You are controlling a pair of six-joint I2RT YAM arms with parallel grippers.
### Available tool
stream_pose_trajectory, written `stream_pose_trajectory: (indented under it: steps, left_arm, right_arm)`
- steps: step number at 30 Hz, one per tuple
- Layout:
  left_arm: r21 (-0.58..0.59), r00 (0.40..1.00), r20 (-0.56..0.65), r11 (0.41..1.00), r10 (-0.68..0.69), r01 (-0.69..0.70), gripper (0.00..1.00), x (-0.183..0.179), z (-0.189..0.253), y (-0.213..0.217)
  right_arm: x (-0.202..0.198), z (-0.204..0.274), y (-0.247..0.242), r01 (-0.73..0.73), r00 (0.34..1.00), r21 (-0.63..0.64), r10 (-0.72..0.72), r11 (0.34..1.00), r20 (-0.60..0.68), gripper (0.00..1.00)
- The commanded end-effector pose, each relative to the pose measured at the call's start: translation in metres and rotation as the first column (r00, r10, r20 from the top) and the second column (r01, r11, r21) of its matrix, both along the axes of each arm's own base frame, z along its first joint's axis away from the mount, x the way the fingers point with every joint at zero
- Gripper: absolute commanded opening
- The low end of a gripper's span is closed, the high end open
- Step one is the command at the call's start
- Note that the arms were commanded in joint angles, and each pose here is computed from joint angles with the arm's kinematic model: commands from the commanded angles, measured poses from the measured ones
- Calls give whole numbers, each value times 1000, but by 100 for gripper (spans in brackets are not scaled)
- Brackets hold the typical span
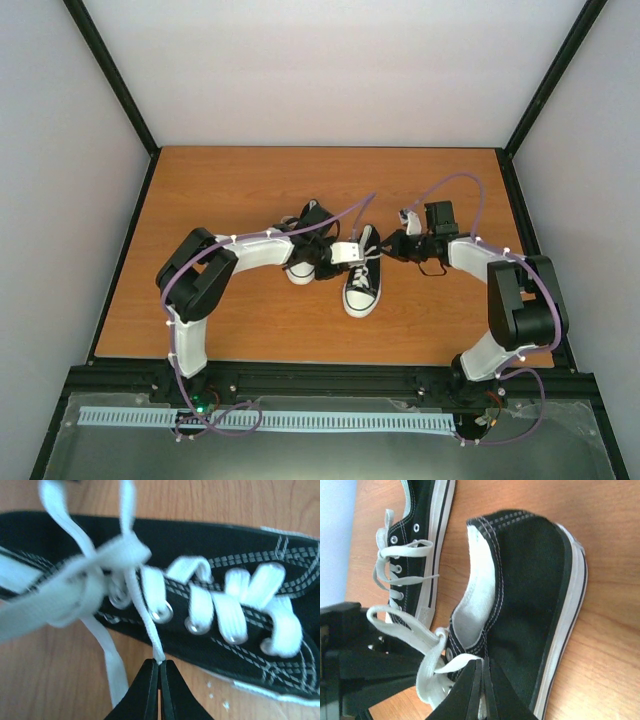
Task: Tie the shoes
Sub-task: Tie the shoelace on the shoe.
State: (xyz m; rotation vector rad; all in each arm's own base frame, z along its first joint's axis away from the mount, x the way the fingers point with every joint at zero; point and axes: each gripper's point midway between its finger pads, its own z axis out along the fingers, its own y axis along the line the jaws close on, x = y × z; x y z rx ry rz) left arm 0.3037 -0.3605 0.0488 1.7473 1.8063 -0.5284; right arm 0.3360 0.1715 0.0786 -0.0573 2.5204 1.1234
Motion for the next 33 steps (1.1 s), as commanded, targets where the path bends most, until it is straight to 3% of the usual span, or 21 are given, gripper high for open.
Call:
stream_pose_trajectory:
  steps: [1, 11, 12, 14, 18, 20, 22, 26, 33]
  left_arm:
    - [70, 1000, -27, 997, -11, 12, 1, -9, 7, 19]
    - [75, 997, -72, 997, -22, 28, 1, -21, 2, 26]
    - [61, 997, -78, 998, -30, 35, 5, -21, 8, 23]
    - [22, 996, -81, 999, -36, 37, 26, -19, 28, 15]
    - [-143, 998, -50, 989, -31, 23, 41, -12, 101, -9]
    - [-195, 998, -64, 981, -4, -8, 55, -9, 113, -16]
    - [-217, 993, -103, 973, 61, -83, 62, 1, 109, -23]
    - [-249, 967, -130, 936, 221, -248, 62, 24, 95, -39]
    - [-294, 965, -40, 920, 259, -259, 56, 29, 67, -53]
  right_arm:
    - [11, 8, 7, -23, 999, 17, 23, 1000, 25, 3]
    - [16, 20, 18, -76, 996, 27, 75, 997, 57, 3]
    - [14, 20, 19, -82, 995, 27, 80, 996, 56, 3]
    - [12, 20, 23, -90, 995, 28, 89, 996, 55, 3]
    - [12, 22, 24, -71, 996, 38, 69, 997, 54, 3]
    - [15, 27, 24, -55, 996, 45, 52, 997, 66, 3]
    - [18, 31, 23, -36, 997, 44, 32, 998, 73, 3]
    - [19, 38, 21, -2, 997, 51, -2, 999, 84, 3]
    - [20, 42, 20, 29, 995, 68, -35, 997, 88, 3]
